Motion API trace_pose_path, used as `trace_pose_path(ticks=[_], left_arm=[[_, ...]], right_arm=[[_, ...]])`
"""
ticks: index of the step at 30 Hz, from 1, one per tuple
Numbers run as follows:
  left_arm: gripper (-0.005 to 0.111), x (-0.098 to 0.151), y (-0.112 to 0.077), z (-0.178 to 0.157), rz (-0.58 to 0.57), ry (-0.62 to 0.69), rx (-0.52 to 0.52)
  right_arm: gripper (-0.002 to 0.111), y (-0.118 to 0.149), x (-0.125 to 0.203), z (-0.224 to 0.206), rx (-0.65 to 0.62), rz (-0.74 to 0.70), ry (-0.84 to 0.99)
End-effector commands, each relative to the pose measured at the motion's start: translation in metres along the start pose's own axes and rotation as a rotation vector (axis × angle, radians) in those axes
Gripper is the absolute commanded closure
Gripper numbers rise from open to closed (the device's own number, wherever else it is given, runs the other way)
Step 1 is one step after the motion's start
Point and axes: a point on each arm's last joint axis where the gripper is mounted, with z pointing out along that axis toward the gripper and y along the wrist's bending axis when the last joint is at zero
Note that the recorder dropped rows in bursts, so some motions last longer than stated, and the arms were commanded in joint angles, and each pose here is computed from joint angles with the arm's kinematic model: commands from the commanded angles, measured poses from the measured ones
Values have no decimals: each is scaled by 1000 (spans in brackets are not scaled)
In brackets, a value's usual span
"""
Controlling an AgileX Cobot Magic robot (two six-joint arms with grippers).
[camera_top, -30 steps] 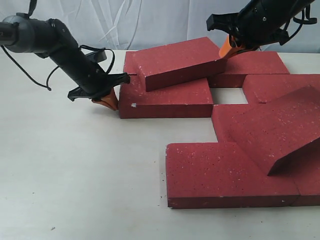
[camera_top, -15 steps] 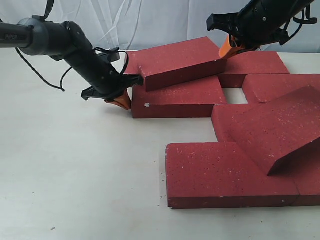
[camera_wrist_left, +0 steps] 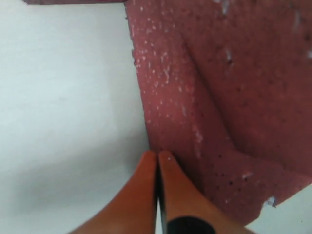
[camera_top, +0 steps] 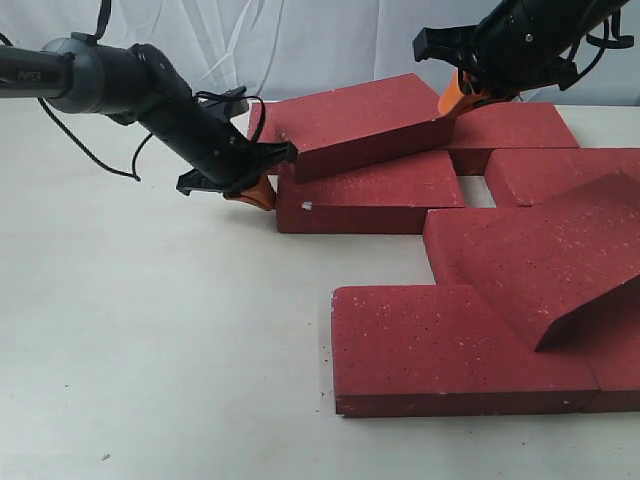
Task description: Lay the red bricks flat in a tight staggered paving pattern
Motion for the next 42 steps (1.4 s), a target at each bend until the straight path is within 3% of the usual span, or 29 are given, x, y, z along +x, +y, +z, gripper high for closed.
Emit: trace_pose_path(ticks=[1, 8, 16, 23, 26, 30, 42], left_arm=[[107, 2, -12, 11, 8, -11, 25], [107, 1, -16, 11, 16, -27, 22], [107, -11, 18, -10, -89, -34, -7], [107, -2, -28, 16, -68, -86, 60], [107, 3, -38, 27, -81, -91, 80], [107, 8, -37, 41, -113, -65, 129], [107, 6, -30, 34, -89, -35, 140]], right_arm=[[109, -1, -2, -1, 3, -5, -9], [109, -2, -2, -1, 6, -7, -11], [109, -2, -2, -1, 7, -7, -17], [109, -2, -2, -1, 7, -15, -17], [109, -2, -2, -1, 7, -15, -19], [109, -2, -2, -1, 7, -15, -19], [109, -1, -2, -1, 5, -16, -18]])
